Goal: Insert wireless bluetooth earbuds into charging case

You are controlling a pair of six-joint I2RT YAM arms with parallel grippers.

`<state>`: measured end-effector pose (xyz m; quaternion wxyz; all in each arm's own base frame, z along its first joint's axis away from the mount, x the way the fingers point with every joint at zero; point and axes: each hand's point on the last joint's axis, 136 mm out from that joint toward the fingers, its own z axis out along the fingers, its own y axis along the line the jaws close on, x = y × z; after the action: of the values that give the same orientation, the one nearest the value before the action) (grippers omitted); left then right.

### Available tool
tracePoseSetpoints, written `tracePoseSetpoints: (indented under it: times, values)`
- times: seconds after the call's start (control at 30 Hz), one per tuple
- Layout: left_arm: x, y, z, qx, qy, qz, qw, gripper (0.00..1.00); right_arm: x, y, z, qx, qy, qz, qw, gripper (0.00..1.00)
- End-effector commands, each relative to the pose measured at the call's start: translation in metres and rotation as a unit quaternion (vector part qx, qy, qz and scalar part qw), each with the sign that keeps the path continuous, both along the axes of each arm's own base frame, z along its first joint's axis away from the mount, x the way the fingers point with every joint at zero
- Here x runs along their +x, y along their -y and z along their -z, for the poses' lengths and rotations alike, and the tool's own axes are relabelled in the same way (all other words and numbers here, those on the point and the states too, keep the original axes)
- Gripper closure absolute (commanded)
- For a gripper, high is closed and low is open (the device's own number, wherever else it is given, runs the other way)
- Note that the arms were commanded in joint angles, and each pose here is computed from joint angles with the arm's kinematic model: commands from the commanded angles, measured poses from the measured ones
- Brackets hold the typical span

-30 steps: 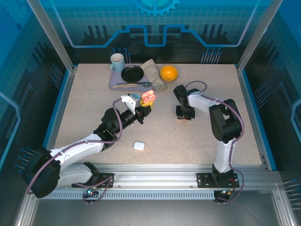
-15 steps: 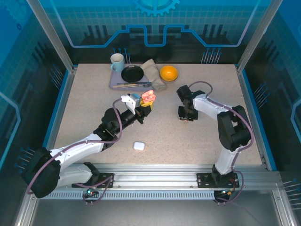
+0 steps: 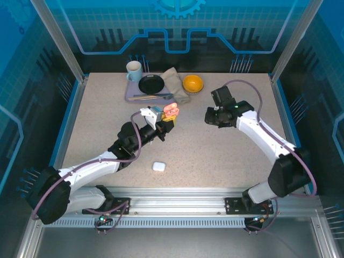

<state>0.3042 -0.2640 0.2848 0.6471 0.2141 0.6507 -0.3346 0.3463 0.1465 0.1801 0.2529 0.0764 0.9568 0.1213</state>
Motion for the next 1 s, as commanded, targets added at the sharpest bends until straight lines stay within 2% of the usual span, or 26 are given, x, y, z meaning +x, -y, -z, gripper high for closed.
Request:
tracePoseSetpoints:
  times: [0.0, 0.23, 0.53, 0.7, 0.97]
  values:
    - [0.002, 0.006, -0.017, -0.007, 0.018, 0.014, 1.000, 1.00, 0.003, -0.014, -0.058, 0.047, 0.079, -0.018, 0.996, 0.75]
    - [0.005, 0.015, -0.018, -0.005, 0.017, 0.030, 0.999, 1.00, -0.005, -0.021, -0.143, 0.097, 0.202, -0.037, 0.974, 0.74]
    - [0.005, 0.029, -0.027, 0.000, 0.026, 0.065, 0.998, 1.00, -0.030, -0.039, -0.232, 0.144, 0.333, -0.092, 0.927, 0.74]
    - [0.003, 0.036, -0.038, 0.000, 0.031, 0.083, 0.996, 1.00, -0.045, -0.056, -0.259, 0.155, 0.386, -0.133, 0.899, 0.74]
    - [0.002, 0.041, -0.060, -0.009, 0.040, 0.100, 0.994, 1.00, -0.061, -0.077, -0.275, 0.161, 0.451, -0.189, 0.857, 0.74]
